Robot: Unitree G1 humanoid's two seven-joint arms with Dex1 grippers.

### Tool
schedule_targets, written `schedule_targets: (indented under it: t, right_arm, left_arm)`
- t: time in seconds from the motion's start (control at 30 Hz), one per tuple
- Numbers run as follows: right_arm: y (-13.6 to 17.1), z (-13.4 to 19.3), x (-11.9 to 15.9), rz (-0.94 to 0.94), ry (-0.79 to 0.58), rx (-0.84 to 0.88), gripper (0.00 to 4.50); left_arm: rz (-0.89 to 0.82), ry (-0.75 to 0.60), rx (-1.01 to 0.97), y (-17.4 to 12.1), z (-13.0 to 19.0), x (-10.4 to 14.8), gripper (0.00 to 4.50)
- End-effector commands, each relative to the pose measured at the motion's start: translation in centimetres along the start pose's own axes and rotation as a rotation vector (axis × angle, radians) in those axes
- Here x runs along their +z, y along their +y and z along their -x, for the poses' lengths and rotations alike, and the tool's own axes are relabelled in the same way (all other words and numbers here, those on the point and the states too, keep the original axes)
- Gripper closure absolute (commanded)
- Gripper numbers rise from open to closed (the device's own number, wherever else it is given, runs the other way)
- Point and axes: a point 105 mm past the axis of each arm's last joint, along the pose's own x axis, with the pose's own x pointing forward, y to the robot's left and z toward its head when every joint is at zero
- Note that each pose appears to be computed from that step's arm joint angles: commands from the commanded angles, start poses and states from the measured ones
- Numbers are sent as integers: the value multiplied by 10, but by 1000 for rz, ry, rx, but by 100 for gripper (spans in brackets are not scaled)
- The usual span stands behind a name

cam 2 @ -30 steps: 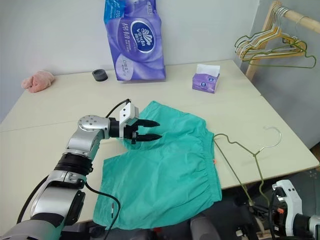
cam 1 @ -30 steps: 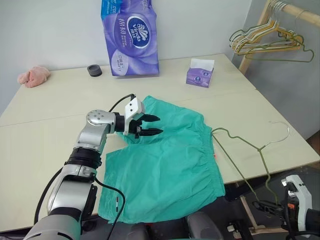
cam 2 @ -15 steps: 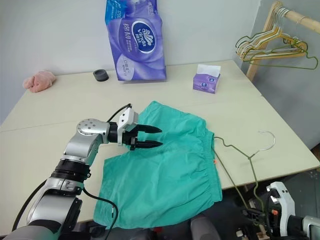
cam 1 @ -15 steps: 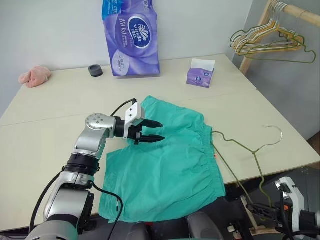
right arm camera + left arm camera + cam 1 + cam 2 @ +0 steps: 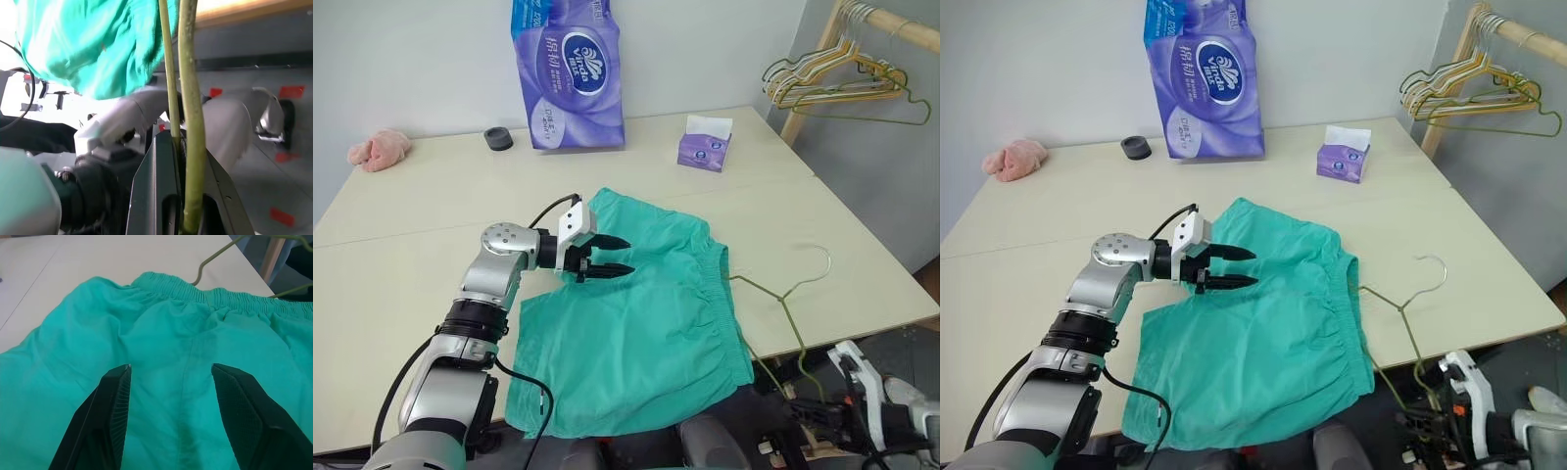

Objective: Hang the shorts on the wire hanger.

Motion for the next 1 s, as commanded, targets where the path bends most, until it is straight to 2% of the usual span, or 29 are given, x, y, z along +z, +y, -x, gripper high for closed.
schedule_targets:
  t: [0.03,0.2,0.53,0.6,0.63,0.77,0.87,1.0]
  right_arm:
    - [-5,-5,16,8,-55,-21,450]
    - [-11,-9,46,2,-175,-44,450]
    - [-1,10,60,107,-210,-64,450]
    - [4,13,68,175,-215,-77,450]
    - [7,14,73,272,-198,-111,450]
    - [18,12,91,440,-207,-134,450]
    - [28,6,103,515,-218,-113,450]
    - [37,-2,113,596,-212,-93,450]
  left_arm:
    - [-55,-13,18,6,3,13,175]
    - [-55,-15,40,9,4,14,175]
    - [-48,-47,115,20,5,18,175]
    - [-44,-64,134,25,5,23,175]
    - [-26,-66,130,27,5,26,175]
    - [-24,-139,180,46,11,52,175]
    - [-58,-163,188,56,16,72,120]
    - [-83,-207,164,61,21,96,4]
